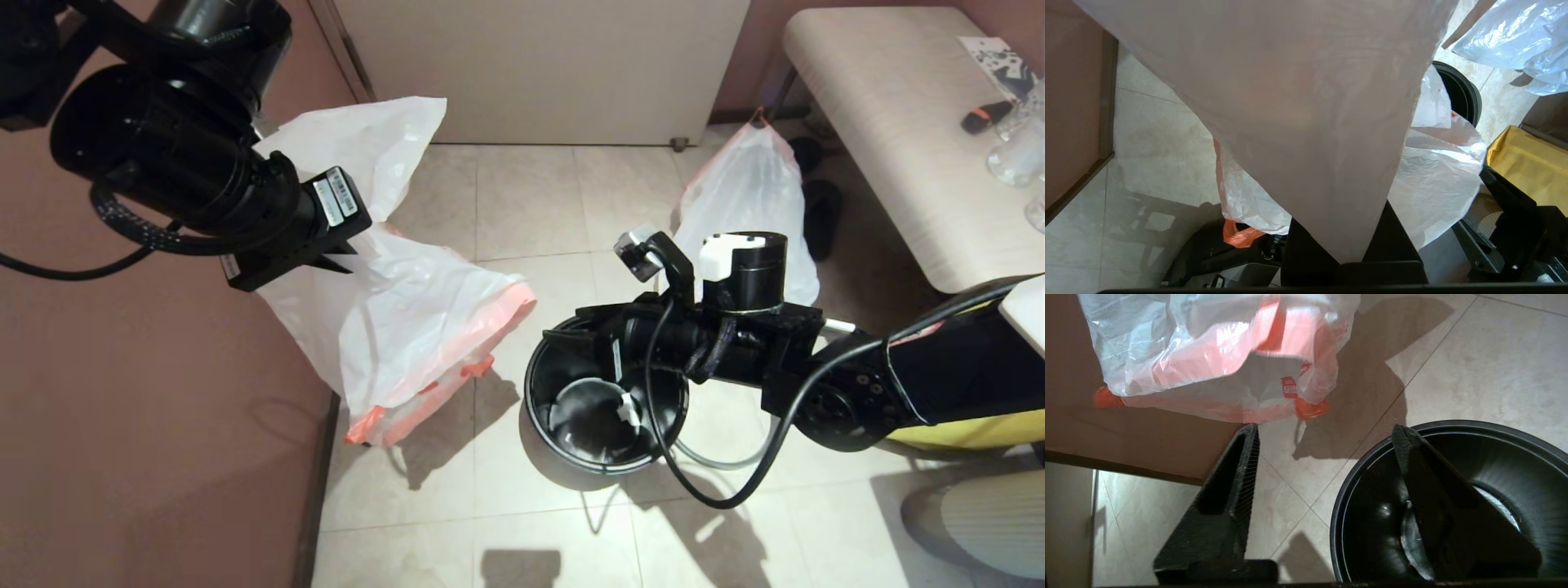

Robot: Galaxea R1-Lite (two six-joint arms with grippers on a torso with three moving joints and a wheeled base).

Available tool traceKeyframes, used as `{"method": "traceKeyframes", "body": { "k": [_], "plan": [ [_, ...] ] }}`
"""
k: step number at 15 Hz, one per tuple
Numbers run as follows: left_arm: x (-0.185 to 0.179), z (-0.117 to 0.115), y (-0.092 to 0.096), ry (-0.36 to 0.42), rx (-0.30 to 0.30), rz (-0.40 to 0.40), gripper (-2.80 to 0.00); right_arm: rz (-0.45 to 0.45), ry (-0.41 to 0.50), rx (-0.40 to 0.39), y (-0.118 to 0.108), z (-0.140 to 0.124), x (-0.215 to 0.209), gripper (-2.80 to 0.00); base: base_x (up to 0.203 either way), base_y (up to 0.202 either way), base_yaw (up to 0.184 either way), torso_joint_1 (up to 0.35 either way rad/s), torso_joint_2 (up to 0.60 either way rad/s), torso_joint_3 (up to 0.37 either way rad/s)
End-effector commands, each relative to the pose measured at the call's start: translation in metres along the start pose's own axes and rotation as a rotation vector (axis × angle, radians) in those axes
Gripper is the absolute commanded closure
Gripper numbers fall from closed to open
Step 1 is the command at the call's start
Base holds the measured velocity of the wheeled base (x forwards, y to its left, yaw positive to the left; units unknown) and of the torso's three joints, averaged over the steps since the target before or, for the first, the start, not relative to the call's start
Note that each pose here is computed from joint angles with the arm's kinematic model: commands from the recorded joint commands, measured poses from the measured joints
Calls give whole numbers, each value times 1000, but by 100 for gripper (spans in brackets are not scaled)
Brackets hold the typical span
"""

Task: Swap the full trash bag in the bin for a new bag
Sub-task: Put the new garbage bag on the trash can

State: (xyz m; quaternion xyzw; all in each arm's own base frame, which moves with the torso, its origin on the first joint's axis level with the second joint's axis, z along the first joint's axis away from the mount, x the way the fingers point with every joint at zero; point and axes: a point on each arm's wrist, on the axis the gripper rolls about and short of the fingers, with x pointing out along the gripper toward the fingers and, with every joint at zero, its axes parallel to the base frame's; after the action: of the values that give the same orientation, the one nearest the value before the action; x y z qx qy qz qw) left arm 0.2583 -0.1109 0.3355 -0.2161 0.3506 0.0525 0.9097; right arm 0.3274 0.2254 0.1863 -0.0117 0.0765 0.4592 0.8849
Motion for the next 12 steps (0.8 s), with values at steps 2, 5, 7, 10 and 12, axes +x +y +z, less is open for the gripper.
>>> {"method": "traceKeyframes", "body": {
  "k": [2, 5, 7, 10, 12],
  "plan": [
    [-1, -1, -1, 0, -1, -3, 0, 33, 1, 8, 11, -1, 3, -280, 0, 0, 0, 0, 0, 0],
    [-2, -1, -1, 0, -2, -5, 0, 67, 16, 8, 20, -11, 19, -280, 0, 0, 0, 0, 0, 0],
    [-5, -3, -3, 3, 6, -13, 0, 76, 0, -1, 21, -14, 31, -280, 0, 0, 0, 0, 0, 0],
    [-15, -6, -2, 2, 14, -29, 0, 71, -84, -28, 15, -4, 51, -280, 0, 0, 0, 0, 0, 0],
    [-16, -6, -2, 2, 14, -29, 0, 69, -118, -41, 11, -2, 65, -280, 0, 0, 0, 0, 0, 0]
  ]
}}
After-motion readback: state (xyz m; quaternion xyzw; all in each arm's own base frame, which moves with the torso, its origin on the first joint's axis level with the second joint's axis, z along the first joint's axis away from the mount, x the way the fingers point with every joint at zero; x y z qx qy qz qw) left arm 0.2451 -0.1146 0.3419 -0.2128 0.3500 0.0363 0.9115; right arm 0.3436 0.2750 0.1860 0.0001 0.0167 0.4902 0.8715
